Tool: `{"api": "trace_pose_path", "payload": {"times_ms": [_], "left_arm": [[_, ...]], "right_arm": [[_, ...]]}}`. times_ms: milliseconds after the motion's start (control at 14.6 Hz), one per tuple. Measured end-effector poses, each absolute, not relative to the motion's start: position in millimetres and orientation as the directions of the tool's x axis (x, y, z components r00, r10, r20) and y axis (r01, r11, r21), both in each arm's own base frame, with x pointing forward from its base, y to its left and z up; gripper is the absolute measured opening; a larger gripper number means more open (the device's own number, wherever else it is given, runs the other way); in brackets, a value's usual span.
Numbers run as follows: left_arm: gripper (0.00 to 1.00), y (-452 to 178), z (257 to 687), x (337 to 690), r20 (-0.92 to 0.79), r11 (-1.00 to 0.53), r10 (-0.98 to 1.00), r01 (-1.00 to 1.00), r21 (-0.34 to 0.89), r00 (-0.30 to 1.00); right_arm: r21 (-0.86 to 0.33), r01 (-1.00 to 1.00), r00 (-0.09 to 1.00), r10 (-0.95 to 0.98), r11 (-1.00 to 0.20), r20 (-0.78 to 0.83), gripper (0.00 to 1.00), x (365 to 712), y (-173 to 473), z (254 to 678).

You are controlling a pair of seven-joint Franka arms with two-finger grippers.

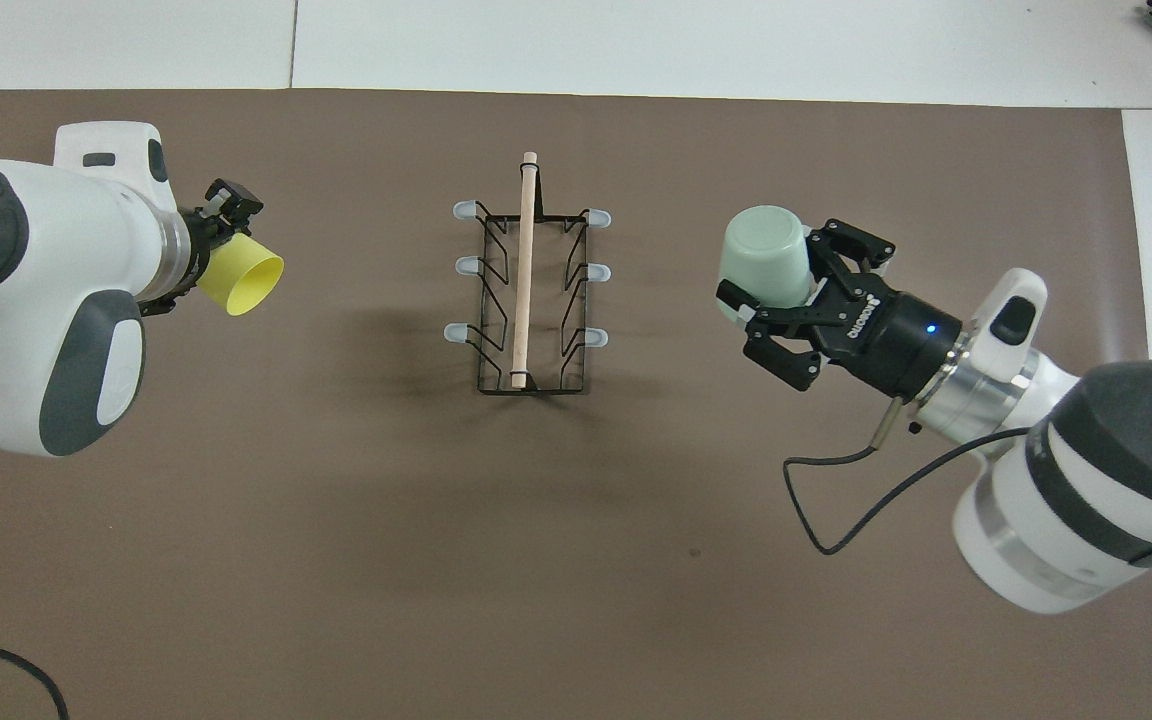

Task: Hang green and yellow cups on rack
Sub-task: 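Carry the green cup with the right gripper toward the rack's nearer peg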

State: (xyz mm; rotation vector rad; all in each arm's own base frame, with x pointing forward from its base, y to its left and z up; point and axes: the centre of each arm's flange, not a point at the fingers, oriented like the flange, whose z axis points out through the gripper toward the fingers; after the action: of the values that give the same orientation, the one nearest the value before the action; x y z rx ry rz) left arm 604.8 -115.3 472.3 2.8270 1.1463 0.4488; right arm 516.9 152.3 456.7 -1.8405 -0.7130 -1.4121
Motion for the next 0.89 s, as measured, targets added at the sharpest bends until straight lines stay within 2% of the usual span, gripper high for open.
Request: {"api": "trace_pose_path", "payload": {"times_ms": [206,549,892], "left_arm": [[0.65,-117,472,604,0.245,-0.723,0.688,0.671,0.161,0.683],[0.65,-120,472,604,0.245,-0.723,0.689,0.671,0.164,0.682],[0.65,-129,471,602,0.241,-0.720,0.692,0.673,0.168,0.681]], "right_arm": [[-0.207,0.759,0.245,-0.024,-0.617,0.969,0.70,499,195,432],[-0.202,0.732,0.235,-0.037,-0.651,0.971,0.70,502,200,400],[-0.227,0.722,0.234,-0.079,-0.653,0.969,0.70,495,232,366]]}}
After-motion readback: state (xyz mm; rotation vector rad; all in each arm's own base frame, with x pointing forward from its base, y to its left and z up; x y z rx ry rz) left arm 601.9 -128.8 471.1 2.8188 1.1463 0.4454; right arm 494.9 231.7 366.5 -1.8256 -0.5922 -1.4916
